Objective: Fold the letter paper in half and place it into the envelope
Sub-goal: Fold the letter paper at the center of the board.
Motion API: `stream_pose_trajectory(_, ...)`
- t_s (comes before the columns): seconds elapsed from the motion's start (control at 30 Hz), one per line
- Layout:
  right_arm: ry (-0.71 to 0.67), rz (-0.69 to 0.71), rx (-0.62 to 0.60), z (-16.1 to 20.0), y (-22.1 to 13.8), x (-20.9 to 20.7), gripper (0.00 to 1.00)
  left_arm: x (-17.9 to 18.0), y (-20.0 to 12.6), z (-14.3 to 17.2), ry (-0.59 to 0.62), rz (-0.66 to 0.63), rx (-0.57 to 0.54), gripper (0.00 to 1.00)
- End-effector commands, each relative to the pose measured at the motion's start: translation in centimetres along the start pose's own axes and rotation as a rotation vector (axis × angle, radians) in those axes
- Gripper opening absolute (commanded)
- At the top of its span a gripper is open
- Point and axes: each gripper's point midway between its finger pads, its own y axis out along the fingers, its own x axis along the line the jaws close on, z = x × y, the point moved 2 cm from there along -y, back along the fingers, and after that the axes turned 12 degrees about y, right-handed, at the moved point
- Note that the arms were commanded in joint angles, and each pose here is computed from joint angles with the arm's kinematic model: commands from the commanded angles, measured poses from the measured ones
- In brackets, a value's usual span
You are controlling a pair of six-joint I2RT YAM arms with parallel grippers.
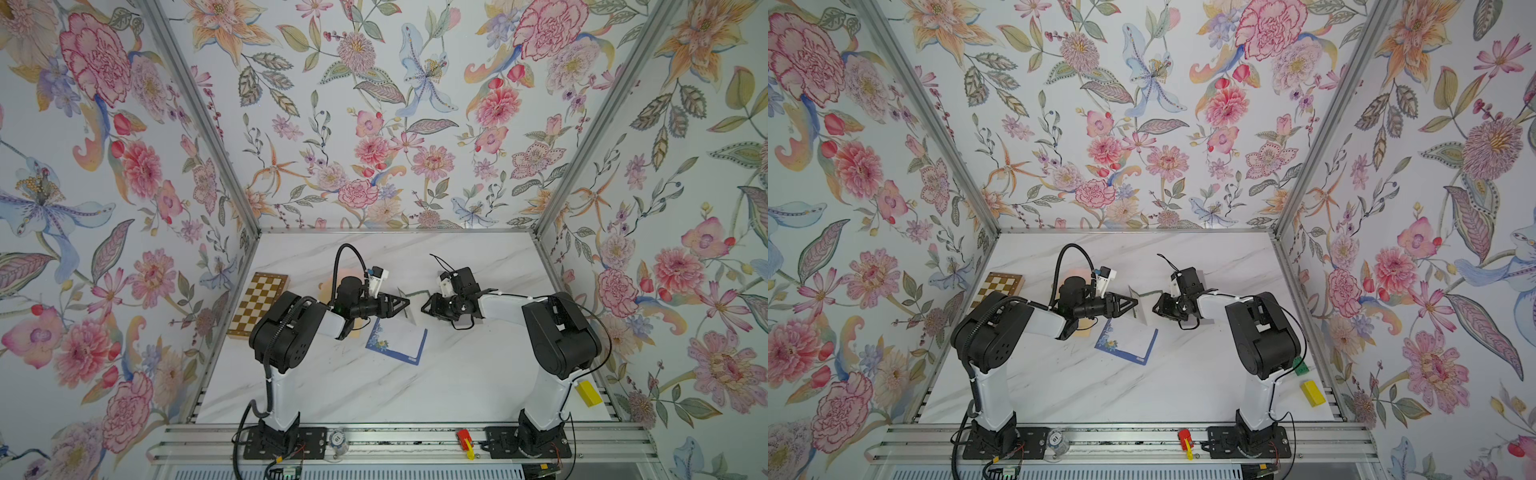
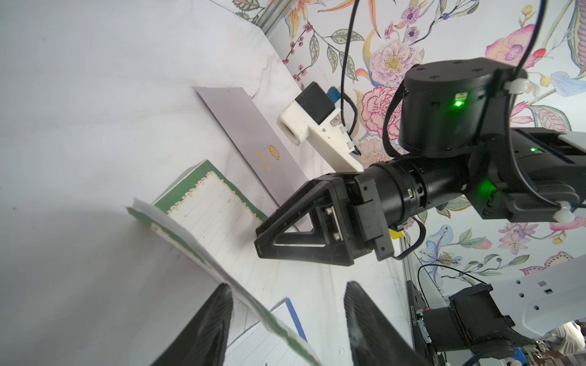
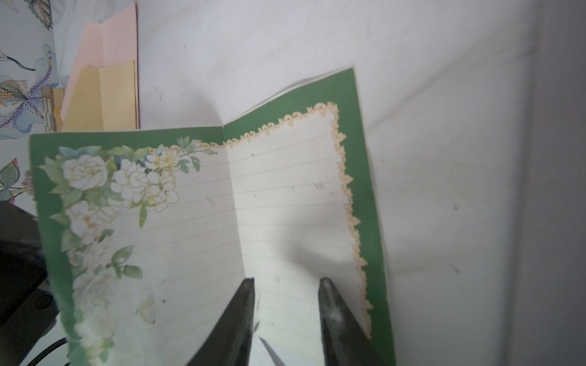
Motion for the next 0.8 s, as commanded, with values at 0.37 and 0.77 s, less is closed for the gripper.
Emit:
stream_pose_trajectory(0.37, 0.126, 0.237, 0.178, 5.5, 1.5, -7.2, 0.38, 0.7, -0.2, 1.7, -0.033, -0.077, 0.069, 0.58)
stream_pose_trajectory(0.77, 0.129, 0.238, 0.183, 5.6, 1.5, -7.4, 0.38, 0.7, -0.4, 2.3, -0.032, -0.117, 0.124, 0.36)
